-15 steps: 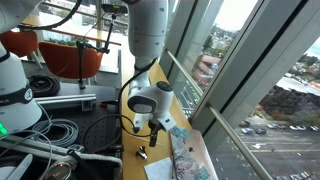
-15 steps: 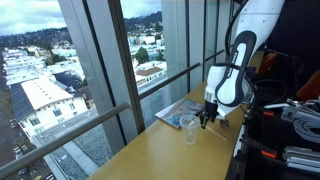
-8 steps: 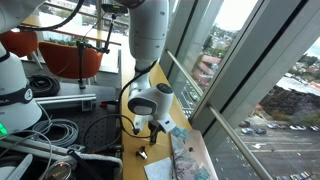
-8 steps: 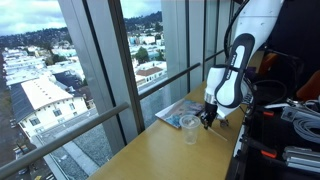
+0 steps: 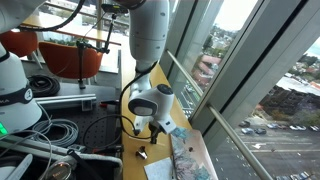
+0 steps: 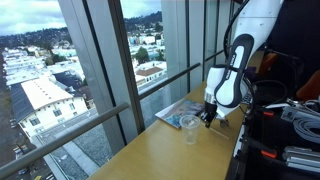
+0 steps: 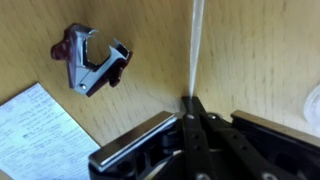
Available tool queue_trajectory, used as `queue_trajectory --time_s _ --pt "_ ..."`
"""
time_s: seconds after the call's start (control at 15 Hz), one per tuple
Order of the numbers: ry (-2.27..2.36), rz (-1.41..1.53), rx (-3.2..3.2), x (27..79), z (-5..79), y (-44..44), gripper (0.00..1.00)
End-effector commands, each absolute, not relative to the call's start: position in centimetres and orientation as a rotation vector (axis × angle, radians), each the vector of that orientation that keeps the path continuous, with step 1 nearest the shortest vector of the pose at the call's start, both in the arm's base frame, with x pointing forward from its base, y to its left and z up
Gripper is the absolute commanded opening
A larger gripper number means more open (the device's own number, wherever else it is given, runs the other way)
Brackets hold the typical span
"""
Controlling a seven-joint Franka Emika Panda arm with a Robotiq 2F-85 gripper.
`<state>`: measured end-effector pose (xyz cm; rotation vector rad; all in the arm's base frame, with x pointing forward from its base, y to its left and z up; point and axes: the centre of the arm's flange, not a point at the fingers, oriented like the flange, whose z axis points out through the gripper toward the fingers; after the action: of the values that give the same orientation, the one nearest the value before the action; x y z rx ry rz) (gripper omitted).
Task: Put the straw inside the cup
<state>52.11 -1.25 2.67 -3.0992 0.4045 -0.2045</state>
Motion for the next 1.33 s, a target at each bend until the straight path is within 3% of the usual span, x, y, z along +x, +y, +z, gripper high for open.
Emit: queue_trajectory --time_s 0.0,0.73,1.27 --pt "0.389 -0.21 -3.114 50.8 3.7 -0.2 0.0" --pt "0.494 -0.203 -3.131 47.6 21.8 5.2 0.0" --pt "0.539 0.129 -3.187 45.4 34.3 6.9 0.0"
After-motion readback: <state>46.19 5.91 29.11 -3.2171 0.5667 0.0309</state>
